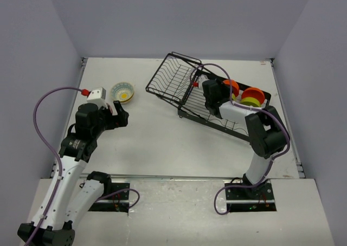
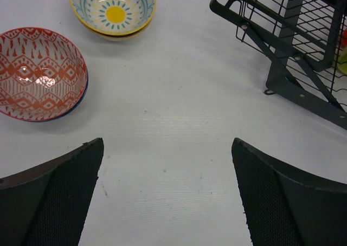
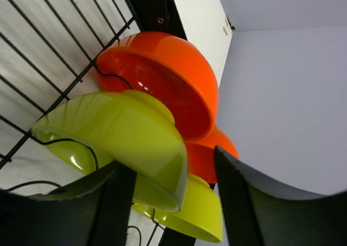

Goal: Unload the bowls from the dish rack

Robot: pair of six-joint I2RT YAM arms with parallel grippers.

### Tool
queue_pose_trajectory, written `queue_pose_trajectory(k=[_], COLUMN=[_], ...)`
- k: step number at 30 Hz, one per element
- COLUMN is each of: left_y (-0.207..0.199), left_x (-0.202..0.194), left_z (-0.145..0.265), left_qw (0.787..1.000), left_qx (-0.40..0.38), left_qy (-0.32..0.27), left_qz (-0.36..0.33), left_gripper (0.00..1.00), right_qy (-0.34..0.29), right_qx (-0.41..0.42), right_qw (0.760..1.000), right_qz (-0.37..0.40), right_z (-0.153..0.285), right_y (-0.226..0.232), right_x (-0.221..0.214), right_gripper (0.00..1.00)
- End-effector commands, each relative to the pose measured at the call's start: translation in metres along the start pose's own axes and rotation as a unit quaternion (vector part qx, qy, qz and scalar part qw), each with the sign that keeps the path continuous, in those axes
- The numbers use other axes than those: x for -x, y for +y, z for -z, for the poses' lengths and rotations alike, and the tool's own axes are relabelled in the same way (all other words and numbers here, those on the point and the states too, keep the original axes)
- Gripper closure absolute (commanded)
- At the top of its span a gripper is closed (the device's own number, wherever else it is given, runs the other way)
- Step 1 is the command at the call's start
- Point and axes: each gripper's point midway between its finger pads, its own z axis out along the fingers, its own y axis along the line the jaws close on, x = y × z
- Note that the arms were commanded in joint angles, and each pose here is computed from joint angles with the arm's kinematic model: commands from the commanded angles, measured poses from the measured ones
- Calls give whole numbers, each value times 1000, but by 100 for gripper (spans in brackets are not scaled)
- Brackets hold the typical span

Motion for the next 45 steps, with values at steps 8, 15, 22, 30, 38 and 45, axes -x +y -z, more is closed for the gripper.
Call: queue_pose_trajectory(k=[8, 15, 22, 30, 38, 45], left_y=[-8, -8, -7, -7, -6, -6], left_x=[9, 10, 7, 8, 9, 9], left_z=[-4, -4, -8, -8, -6, -6], left_qw=[1000, 999, 1000, 1000, 1000, 1000], left_qx=[-20, -22, -18, -18, -15, -14], left_qy=[-19, -21, -11, -13, -17, -19], left_qz=[-15, -15, -16, -16, -14, -13], left_gripper=[0, 0, 0, 0, 0, 0], right_qy=[-18, -16, -43, -62, -86, -100], right_qx=[-71, -95, -137, -205, -304, -296], right_qw=[997, 994, 988, 976, 948, 949], right_qz=[-40, -47, -49, -42, -33, -42], right_z=[-4, -1, 9, 19, 45, 63], right_y=[-9, -16, -35, -56, -90, -96], right_x=[-2, -5, 2, 5, 15, 21], right_gripper=[67, 80, 99, 100, 100, 100])
